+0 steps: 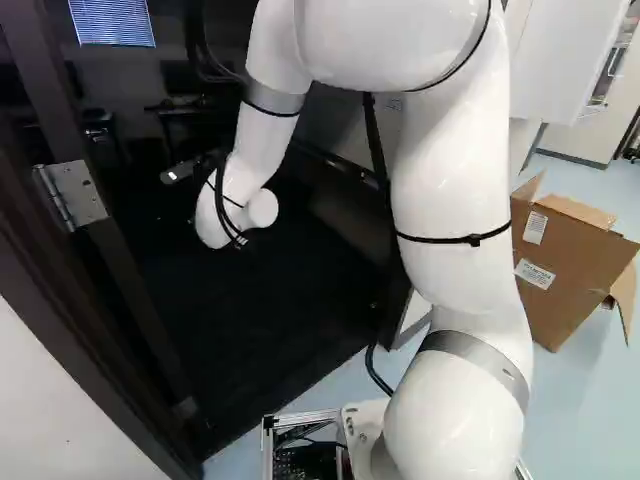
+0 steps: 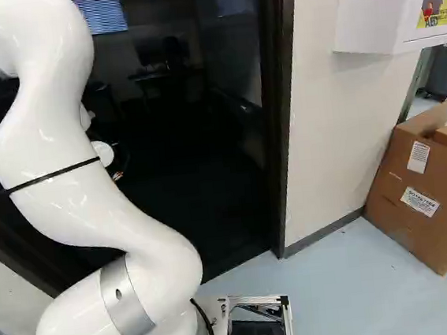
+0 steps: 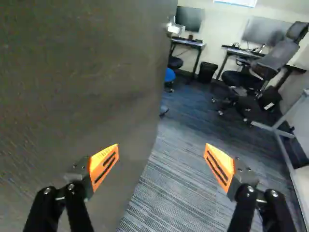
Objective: Open the door and move inside
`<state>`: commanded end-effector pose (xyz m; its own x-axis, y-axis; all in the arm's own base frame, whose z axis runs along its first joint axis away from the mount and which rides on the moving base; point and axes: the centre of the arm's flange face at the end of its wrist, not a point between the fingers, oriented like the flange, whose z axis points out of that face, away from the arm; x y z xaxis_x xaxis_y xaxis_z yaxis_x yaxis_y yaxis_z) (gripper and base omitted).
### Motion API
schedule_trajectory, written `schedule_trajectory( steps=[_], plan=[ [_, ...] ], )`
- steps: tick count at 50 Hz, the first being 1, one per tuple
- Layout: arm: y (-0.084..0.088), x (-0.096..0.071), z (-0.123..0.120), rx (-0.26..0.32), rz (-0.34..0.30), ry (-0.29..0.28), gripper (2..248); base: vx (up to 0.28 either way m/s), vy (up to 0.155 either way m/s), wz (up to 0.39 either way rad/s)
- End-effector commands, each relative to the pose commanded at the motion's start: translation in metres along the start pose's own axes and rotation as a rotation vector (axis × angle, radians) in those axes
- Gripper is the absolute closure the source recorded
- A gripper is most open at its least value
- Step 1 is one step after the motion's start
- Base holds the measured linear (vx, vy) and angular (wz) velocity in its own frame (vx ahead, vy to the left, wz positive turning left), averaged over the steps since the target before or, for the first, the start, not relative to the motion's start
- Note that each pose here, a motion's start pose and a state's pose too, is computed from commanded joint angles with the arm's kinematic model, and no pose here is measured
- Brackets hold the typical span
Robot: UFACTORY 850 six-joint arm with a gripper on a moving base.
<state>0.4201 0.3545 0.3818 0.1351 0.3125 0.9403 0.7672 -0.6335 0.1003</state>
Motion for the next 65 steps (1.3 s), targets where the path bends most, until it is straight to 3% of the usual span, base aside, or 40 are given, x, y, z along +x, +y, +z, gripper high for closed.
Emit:
schedule_trajectory(
  steps=[30,65],
  plan=[
    [0.033,-0.015,-0.044,-0.125,0.086,-0.024,3,0.000,0.000,0.000],
    [0.053,-0.023,-0.072,-0.186,0.115,-0.029,3,0.000,0.000,0.000]
  ],
)
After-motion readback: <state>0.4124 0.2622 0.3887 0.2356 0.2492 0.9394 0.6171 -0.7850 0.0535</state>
